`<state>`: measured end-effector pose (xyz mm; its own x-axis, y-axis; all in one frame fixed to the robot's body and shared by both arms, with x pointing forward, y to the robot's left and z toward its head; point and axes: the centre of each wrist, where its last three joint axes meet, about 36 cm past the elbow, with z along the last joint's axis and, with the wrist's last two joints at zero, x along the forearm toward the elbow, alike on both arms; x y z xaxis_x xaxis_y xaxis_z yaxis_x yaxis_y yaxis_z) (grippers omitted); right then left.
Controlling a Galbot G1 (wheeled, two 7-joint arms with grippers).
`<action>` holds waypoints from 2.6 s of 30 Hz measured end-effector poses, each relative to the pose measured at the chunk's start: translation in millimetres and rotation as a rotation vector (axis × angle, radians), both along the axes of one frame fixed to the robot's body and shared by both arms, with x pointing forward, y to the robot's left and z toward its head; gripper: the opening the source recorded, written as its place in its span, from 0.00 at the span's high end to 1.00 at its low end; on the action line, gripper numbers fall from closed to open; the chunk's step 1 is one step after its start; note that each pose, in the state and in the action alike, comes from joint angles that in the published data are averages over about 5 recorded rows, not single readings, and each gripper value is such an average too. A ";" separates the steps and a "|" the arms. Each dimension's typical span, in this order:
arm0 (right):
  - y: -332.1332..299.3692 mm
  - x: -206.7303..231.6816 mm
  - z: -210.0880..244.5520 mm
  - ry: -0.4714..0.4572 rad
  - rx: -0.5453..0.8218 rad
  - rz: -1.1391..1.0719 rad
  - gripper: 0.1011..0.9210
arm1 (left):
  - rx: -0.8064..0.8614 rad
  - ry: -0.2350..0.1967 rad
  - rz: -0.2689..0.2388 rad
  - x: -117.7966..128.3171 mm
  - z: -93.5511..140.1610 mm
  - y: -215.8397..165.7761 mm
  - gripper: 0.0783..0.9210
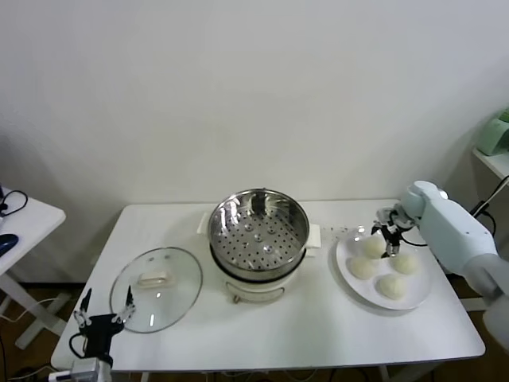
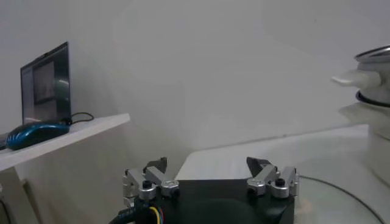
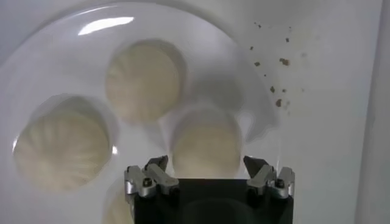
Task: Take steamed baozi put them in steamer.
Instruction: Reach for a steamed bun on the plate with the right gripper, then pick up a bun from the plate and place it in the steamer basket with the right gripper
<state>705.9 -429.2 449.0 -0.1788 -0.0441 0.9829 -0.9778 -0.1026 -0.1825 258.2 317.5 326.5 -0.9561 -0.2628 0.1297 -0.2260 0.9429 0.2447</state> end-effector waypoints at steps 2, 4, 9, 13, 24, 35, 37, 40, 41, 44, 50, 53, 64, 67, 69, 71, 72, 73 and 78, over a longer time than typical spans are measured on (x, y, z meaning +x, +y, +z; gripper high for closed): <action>0.8 0.5 -1.3 0.003 0.000 -0.002 0.12 | 0.000 0.001 0.001 -0.1 -0.3 0.0 0.12; 1.4 1.1 -2.1 0.005 -0.001 -0.003 0.12 | 0.000 0.001 0.002 -0.2 -0.4 0.0 0.12; 0.9 1.6 -3.3 0.009 0.001 -0.009 0.21 | 0.000 0.002 0.003 -0.4 -0.7 -0.3 0.12; 0.4 1.7 -3.7 0.010 0.001 -0.011 0.29 | 0.000 0.004 0.004 -1.2 -1.3 -0.6 0.12; 2.2 7.1 11.7 -0.010 -0.002 0.018 0.31 | 0.001 0.007 0.007 -2.8 -2.2 -0.4 0.12; 40.5 26.0 96.8 -0.115 -0.074 0.242 0.31 | 0.001 0.008 0.001 -4.8 -2.4 -1.1 0.12; 56.8 28.7 117.7 -0.138 -0.095 0.309 0.31 | 0.003 0.007 -0.002 -5.2 -1.7 -1.4 0.12; 86.5 30.2 149.2 -0.175 -0.130 0.419 0.31 | 0.010 0.004 -0.007 -5.4 0.3 -1.3 0.12; 97.5 29.7 159.2 -0.188 -0.143 0.458 0.31 | 0.012 0.003 -0.009 -5.4 0.9 -1.3 0.12; 132.7 24.9 185.4 -0.225 -0.181 0.579 0.31 | 0.016 0.002 -0.013 -5.1 1.9 -1.8 0.12; 210.0 3.1 218.8 -0.288 -0.251 0.829 0.31 | 0.024 0.005 -0.023 -4.6 1.8 -4.6 0.12; 246.4 -10.6 224.8 -0.308 -0.281 0.944 0.31 | 0.029 0.007 -0.027 -4.4 1.9 -5.4 0.12; 349.5 -44.4 213.3 -0.340 -0.363 1.244 0.31 | 0.032 0.008 -0.027 -7.0 3.5 -8.2 0.12; 369.8 -49.2 203.4 -0.338 -0.375 1.295 0.31 | 0.033 0.011 -0.024 -8.7 3.0 -7.6 0.12; 380.4 -50.5 196.3 -0.336 -0.385 1.322 0.31 | 0.034 0.012 -0.022 -9.8 2.9 -6.8 0.12; 388.9 -50.4 188.5 -0.332 -0.398 1.342 0.31 | 0.034 0.013 -0.021 -10.8 3.1 -6.2 0.12; 392.6 -49.9 184.4 -0.330 -0.404 1.350 0.31 | 0.033 0.013 -0.021 -11.2 3.3 -6.1 0.12; 395.9 -49.3 180.5 -0.327 -0.410 1.358 0.31 | 0.033 0.014 -0.022 -11.5 3.5 -6.1 0.12; 407.2 -47.1 160.2 -0.308 -0.432 1.383 0.31 | 0.031 0.013 -0.025 -11.5 4.7 -7.0 0.12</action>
